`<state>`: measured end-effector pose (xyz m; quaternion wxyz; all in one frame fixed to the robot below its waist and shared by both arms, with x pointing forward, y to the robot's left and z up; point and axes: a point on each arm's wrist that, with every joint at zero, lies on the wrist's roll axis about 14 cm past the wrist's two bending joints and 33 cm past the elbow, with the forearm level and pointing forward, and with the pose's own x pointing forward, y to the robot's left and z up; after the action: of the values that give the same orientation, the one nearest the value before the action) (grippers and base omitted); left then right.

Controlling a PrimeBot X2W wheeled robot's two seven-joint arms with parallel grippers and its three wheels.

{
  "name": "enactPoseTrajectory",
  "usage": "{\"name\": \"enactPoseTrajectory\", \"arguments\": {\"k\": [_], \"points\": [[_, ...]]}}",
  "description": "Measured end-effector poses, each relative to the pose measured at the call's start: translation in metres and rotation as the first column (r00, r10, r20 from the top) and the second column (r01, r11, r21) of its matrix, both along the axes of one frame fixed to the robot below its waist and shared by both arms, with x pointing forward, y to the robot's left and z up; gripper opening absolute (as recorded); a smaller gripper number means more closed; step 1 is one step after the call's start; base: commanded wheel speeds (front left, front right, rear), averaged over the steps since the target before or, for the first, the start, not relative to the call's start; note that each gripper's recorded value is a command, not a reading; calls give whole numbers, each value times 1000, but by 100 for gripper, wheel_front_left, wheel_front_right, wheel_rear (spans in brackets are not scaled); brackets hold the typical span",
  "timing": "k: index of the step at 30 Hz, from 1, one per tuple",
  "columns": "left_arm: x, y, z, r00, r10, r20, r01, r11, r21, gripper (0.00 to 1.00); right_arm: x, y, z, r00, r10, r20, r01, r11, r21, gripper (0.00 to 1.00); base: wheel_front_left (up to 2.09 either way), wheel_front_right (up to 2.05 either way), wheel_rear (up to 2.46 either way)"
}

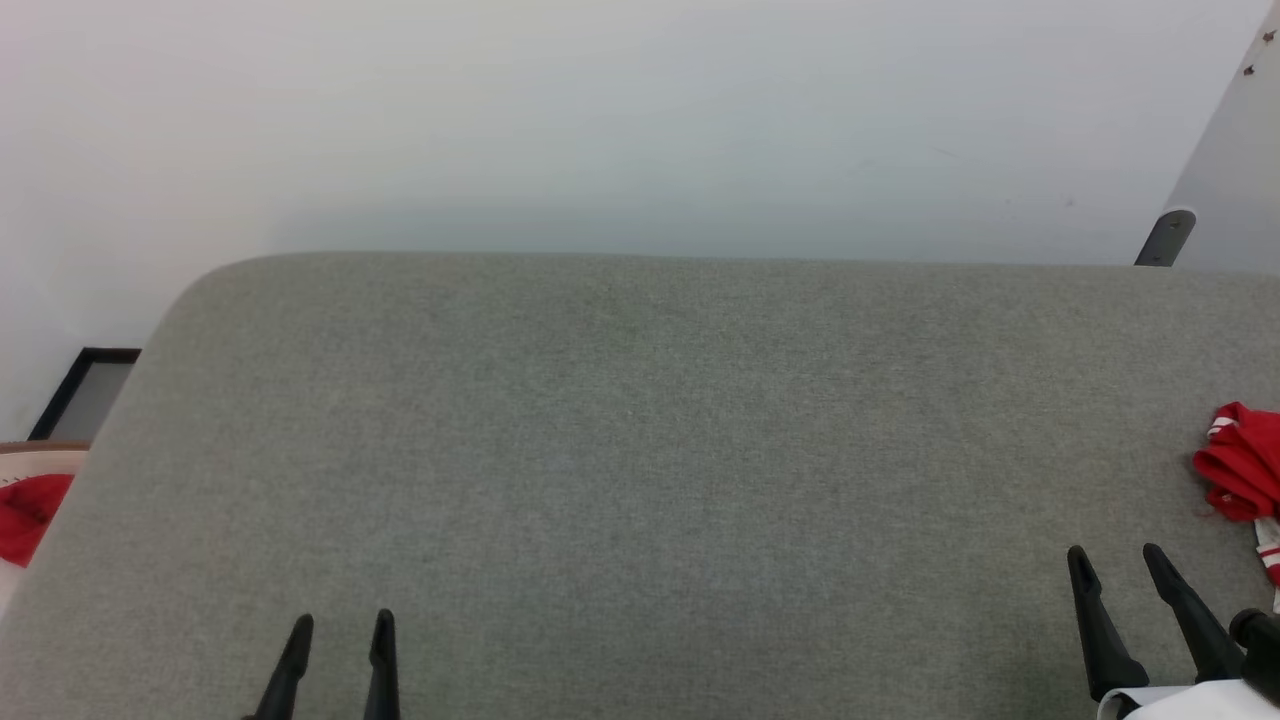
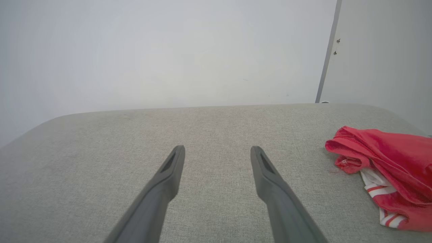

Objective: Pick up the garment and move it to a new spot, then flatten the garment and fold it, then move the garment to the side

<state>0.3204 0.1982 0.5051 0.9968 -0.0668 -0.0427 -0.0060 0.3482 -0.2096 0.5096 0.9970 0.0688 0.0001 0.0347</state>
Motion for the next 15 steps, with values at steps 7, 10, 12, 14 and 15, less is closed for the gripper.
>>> {"name": "enactPoseTrajectory", "arguments": {"k": [7, 10, 12, 14, 15], "points": [[0, 2, -2, 1000, 11, -6, -11, 1000, -14, 100, 0, 0, -1, 1000, -3, -4, 3, 1000, 6, 100, 0, 0, 0], [0, 4, -2, 1000, 17, -4, -18, 1000, -17, 0, 0, 1, -1, 1000, -4, -5, 4, 1000, 16, 0, 0, 0, 0], [-1, 3, -7, 1000, 18, -22, -18, 1000, -20, 0, -1, 2, -8, 1000, -6, -25, 7, 1000, 24, 0, 0, 0, 0], [-3, 2, -15, 999, 18, -45, -19, 999, -26, 0, -3, 3, -16, 999, -9, -50, 10, 999, 33, 0, 0, 0, 0], [-4, 2, -17, 998, 18, -54, -19, 999, -31, 0, -4, 4, -20, 998, -10, -61, 13, 999, 41, 0, 0, 0, 0]]}}
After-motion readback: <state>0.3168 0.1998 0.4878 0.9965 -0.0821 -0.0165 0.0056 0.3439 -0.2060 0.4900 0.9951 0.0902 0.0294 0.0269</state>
